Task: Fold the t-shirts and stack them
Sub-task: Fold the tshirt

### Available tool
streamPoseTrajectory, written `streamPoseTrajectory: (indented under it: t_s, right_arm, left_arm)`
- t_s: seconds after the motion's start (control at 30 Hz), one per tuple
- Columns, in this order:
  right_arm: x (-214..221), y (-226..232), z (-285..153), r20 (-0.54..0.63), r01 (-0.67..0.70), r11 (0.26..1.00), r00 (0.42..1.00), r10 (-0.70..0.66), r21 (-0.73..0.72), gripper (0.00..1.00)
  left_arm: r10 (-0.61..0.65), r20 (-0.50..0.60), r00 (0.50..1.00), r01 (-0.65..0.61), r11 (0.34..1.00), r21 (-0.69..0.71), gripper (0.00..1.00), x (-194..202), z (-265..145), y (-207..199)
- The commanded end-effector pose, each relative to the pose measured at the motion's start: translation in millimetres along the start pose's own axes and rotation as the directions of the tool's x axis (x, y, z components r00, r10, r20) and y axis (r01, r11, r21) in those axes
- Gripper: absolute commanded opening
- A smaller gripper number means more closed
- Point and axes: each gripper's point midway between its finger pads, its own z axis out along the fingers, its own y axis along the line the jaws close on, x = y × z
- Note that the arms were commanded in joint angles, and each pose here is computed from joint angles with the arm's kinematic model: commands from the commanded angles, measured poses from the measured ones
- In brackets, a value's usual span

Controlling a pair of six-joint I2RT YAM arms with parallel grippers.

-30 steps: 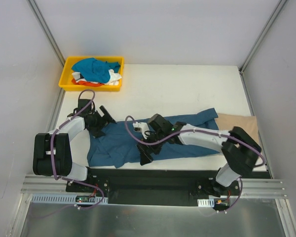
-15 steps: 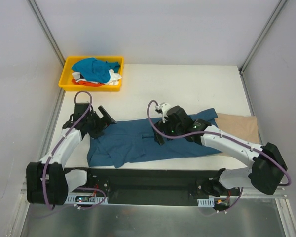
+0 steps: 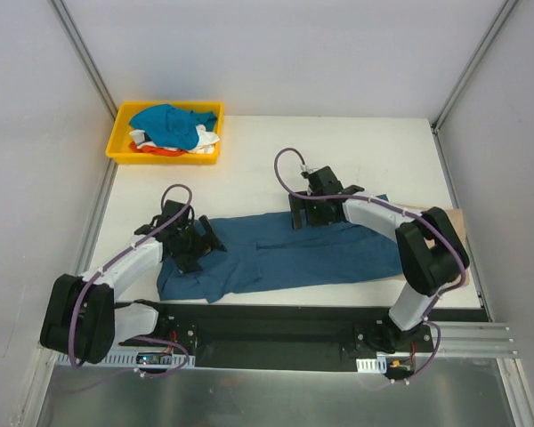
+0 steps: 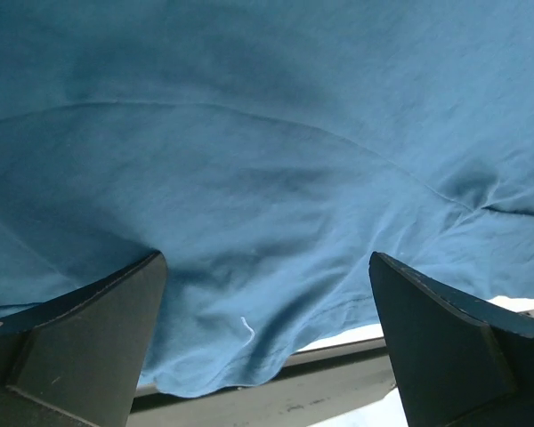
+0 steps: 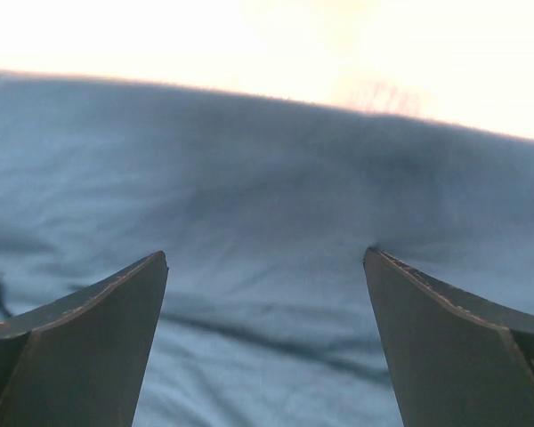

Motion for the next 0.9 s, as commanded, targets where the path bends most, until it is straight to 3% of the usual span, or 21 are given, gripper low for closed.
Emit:
streamPoseTrajectory:
  t_s: [0.0, 0.13, 0.3, 0.57, 0.73, 0.87]
  right_arm:
    - [-26, 11, 12, 0.024, -0.059, 0.996, 0.998, 0.06, -0.066, 0.97]
    - [-17, 2, 21, -0.003, -0.082, 0.994, 0.997, 0.082, -0.077, 0.97]
    - [24, 0, 23, -0.1, -0.103, 0.989, 0.991, 0.093, -0.103, 0.97]
    - [90, 33, -16, -0.233, -0.176, 0.942, 0.966, 0.111, -0.285, 0.97]
    - [134, 75, -43, -0.337, -0.132, 0.905, 0.942, -0.013, -0.404, 0.97]
    - [144, 113, -71, -0.311, -0.037, 0.854, 0.939, -0.149, -0.519, 0.97]
  left_arm:
    - [-0.002, 0.012, 1.0, 0.002, 0.998, -0.061, 0.99, -14, 10, -2]
    - [-0.003, -0.023, 1.0, 0.0, 0.995, -0.104, 0.99, -18, 23, -1]
    - [-0.004, -0.056, 0.998, -0.004, 0.992, -0.129, 0.99, -32, 43, -12]
    - [0.093, -0.095, 0.991, -0.102, 0.99, -0.095, 0.99, -64, 93, -76]
    - [0.134, -0.139, 0.981, -0.133, 0.991, 0.016, 0.99, -83, 126, -135]
    - [0.176, -0.15, 0.973, -0.168, 0.984, 0.065, 0.99, -86, 149, -167]
